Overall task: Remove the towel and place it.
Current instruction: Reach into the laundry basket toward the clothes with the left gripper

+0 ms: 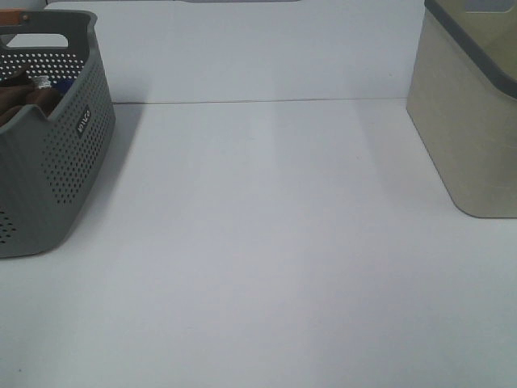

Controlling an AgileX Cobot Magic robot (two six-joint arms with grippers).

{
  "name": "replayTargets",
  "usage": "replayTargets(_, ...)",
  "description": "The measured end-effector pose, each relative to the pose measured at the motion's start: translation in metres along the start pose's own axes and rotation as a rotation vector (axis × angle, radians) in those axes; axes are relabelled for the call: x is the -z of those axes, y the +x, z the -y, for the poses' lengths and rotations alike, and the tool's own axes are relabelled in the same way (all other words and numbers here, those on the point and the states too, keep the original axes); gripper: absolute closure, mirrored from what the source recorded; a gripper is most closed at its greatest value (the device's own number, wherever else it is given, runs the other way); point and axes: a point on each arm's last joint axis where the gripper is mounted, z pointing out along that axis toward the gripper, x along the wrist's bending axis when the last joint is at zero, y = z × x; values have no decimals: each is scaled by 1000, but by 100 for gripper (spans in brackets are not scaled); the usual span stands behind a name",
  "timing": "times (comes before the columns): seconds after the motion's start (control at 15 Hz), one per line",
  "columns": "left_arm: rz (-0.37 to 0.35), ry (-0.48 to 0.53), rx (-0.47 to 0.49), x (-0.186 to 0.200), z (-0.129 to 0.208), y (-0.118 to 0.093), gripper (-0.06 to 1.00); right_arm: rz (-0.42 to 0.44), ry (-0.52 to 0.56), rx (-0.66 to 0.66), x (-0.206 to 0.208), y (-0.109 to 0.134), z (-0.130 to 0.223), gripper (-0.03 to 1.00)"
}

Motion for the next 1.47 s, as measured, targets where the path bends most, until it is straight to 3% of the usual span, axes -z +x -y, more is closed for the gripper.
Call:
replayTargets(0.27, -35, 20, 71, -45, -37, 6, 33, 0, 0, 0, 0, 0, 0, 21)
replayTargets(0.47, -50, 194, 59, -117, -90, 13, 33, 0, 0, 0, 0, 0, 0, 21)
replayTargets(0.8, -65, 433, 43, -219, -135, 18, 33, 0, 0, 0, 0, 0, 0, 21)
replayTargets(1.13, -144, 615, -39, -308, -152, 26, 33, 0, 0, 0, 0, 0, 0, 21)
replayTargets(1.47, -209, 636, -93, -390, -157, 31, 33, 0, 0, 0, 0, 0, 0, 21)
